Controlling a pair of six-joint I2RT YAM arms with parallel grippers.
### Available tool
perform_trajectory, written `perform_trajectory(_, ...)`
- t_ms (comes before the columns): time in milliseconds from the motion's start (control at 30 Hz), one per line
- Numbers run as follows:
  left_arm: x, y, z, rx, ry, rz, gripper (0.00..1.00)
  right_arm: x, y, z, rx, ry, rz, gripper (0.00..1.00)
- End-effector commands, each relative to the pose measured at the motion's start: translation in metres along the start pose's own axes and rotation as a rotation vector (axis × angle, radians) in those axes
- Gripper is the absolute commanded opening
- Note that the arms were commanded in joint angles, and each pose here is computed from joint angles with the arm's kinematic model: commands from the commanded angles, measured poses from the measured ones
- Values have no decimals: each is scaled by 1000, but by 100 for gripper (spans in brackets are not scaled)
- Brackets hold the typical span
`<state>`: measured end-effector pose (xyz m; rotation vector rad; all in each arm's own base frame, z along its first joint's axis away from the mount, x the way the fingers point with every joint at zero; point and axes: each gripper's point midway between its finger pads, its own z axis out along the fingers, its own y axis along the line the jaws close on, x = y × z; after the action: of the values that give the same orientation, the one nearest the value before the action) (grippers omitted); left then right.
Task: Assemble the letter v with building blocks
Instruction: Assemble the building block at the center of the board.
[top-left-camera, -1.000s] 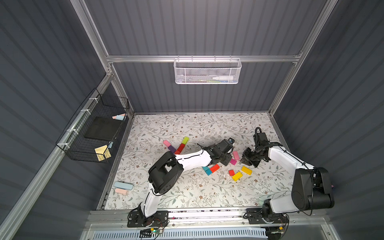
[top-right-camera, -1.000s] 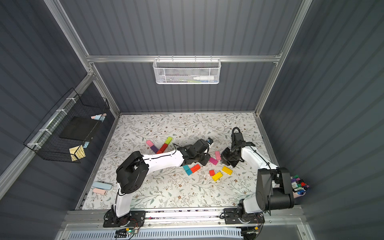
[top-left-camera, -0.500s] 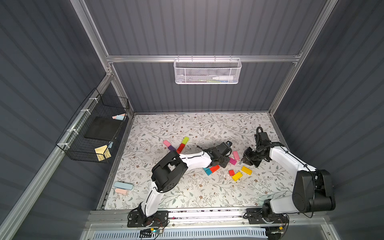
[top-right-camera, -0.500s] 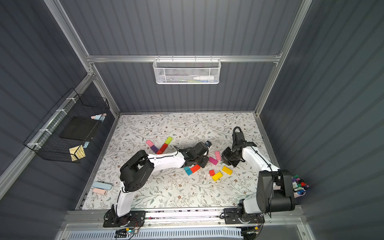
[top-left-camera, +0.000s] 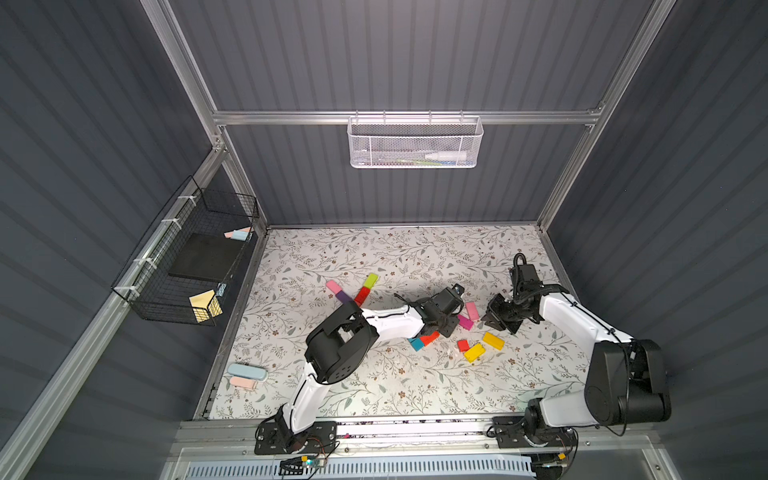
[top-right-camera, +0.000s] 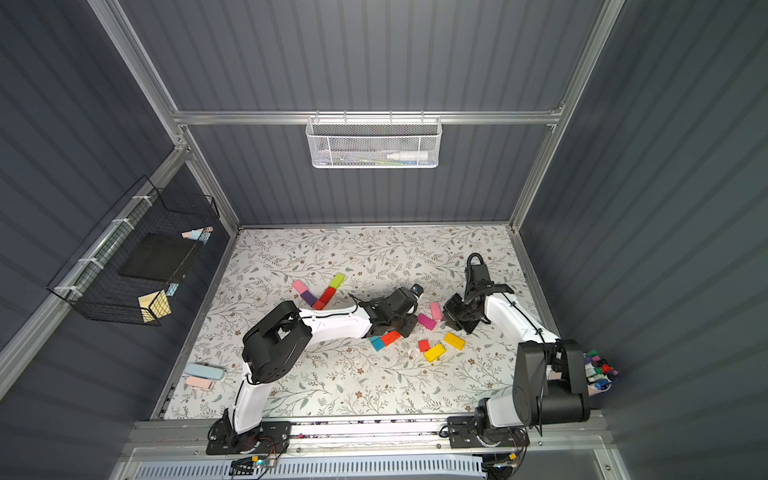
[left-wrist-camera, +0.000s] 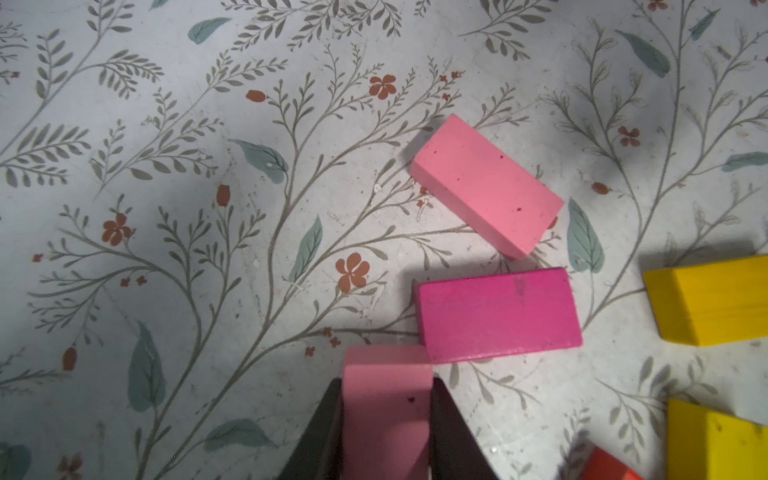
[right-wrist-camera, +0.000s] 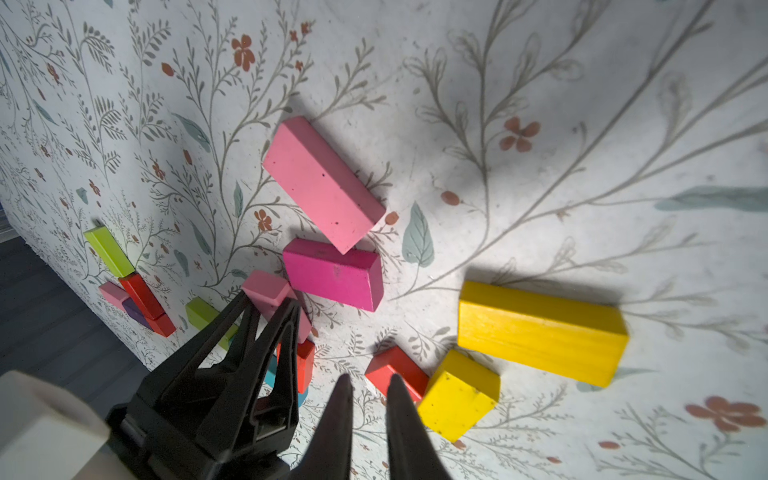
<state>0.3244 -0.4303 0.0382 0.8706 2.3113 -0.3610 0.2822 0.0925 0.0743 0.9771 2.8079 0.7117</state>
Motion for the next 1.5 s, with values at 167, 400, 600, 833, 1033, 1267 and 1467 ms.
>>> perform_trajectory(167,47,14,10,-56,139,69,17,3,-3,5,-7,24,20,20)
perform_trajectory(400,53,13,8,-41,156,95,18,4,-2,9,-16,37,23,19)
perform_trajectory(600,57,14,6,-41,161,92,19,4,-2,8,-19,35,21,19)
perform_trajectory(833,49,9,4,-16,140,99,19,5,-3,11,-19,41,20,19)
perform_trajectory(1033,50,5,1,10,140,106,24,5,-3,11,-17,42,21,19)
perform_trajectory(1267,46,0,0,29,133,110,25,4,-1,14,-25,51,25,20)
perform_trajectory(1467,44,-7,1,51,132,122,25,4,0,12,-24,50,23,20)
